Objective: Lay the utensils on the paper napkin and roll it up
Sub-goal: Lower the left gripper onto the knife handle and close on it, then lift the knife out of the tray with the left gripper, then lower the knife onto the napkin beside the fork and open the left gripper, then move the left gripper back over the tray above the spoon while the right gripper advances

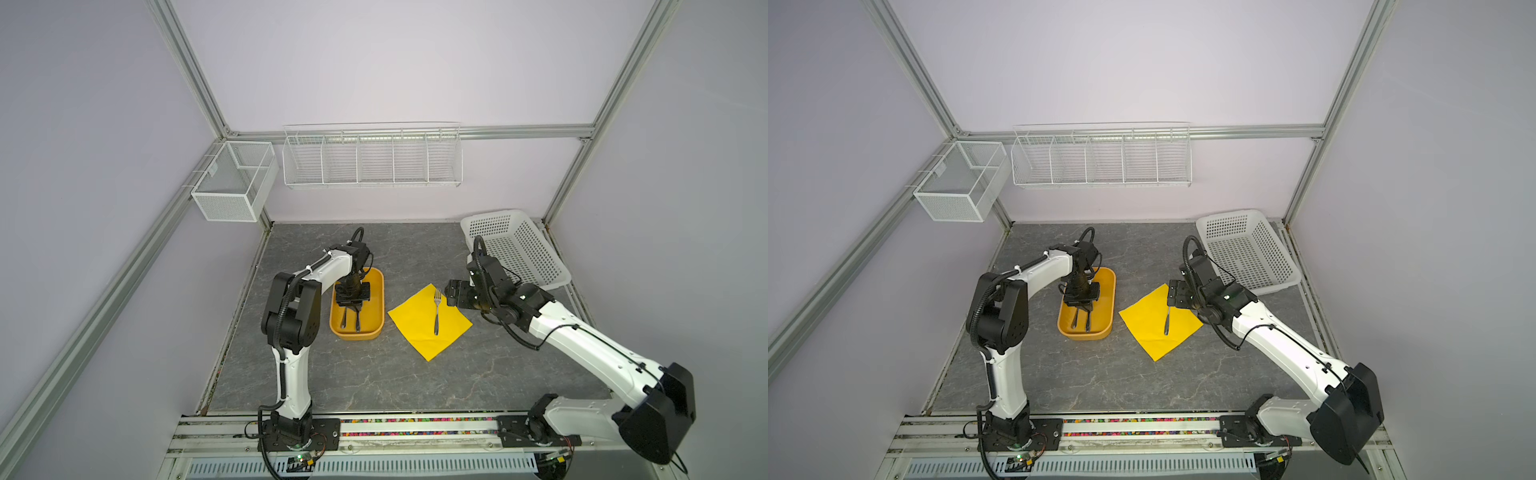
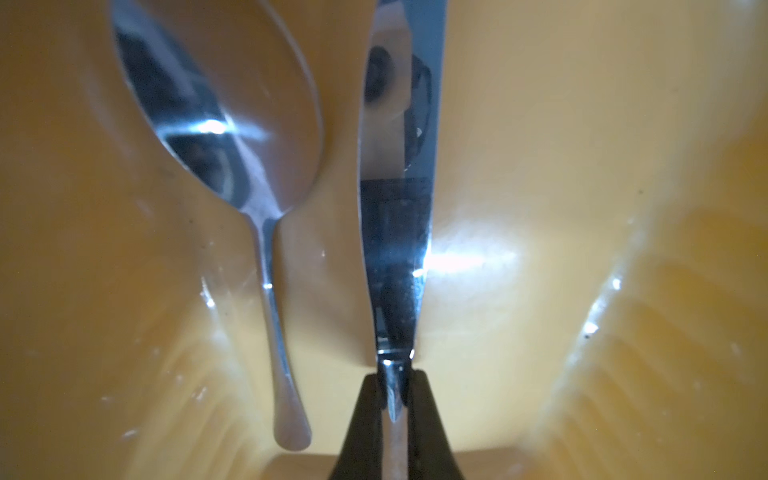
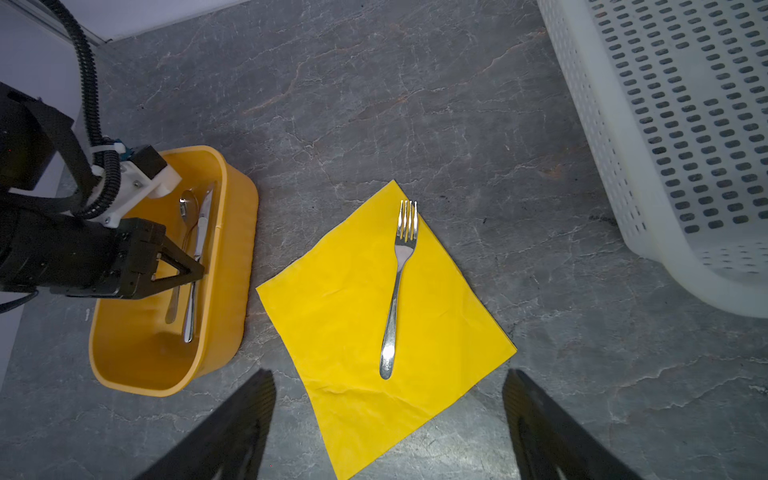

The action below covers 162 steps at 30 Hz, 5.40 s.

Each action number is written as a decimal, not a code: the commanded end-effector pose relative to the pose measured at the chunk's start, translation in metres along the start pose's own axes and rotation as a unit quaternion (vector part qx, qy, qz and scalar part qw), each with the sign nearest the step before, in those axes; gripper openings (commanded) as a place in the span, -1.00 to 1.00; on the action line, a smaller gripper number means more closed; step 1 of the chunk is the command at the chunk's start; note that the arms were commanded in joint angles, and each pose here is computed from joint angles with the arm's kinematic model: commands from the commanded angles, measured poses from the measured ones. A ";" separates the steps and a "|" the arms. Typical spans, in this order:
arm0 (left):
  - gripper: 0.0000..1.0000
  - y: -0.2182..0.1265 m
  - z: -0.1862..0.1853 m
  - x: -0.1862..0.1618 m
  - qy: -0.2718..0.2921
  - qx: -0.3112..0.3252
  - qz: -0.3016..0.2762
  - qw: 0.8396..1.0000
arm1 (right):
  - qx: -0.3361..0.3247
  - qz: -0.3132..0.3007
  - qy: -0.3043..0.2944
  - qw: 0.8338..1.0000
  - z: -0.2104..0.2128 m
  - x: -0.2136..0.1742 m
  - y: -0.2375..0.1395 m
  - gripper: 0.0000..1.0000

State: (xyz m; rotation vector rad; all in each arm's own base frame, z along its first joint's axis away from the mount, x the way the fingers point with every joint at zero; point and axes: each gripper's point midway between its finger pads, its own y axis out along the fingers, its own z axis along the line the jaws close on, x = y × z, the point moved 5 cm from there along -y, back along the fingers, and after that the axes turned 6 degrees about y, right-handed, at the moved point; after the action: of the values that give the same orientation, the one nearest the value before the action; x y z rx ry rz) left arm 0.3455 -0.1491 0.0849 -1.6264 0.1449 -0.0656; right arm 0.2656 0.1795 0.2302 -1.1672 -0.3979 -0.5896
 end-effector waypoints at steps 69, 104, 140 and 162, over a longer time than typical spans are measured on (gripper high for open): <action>-0.84 0.017 -0.213 -0.010 0.093 -0.155 0.026 0.983 | -0.036 -0.067 0.059 0.995 -0.055 -0.003 -0.046 0.78; -0.79 0.022 -0.227 -0.007 0.093 -0.175 0.038 0.980 | -0.046 -0.042 0.046 0.997 -0.054 -0.007 -0.034 0.77; -0.52 -0.085 -0.071 -0.002 -0.032 -0.119 -0.180 0.976 | 0.233 0.007 -0.061 0.970 0.043 0.006 -0.018 0.77; -0.50 -0.015 0.031 0.009 -0.059 0.035 -0.080 0.994 | 0.209 0.093 -0.146 0.962 0.126 -0.017 0.026 0.77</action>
State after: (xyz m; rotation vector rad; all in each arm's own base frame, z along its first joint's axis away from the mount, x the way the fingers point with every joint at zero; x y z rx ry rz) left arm 0.3552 -0.1246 0.0978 -1.5969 -0.0792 -0.0835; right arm 0.2695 0.3076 0.2453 -0.8402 -0.6032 -0.1686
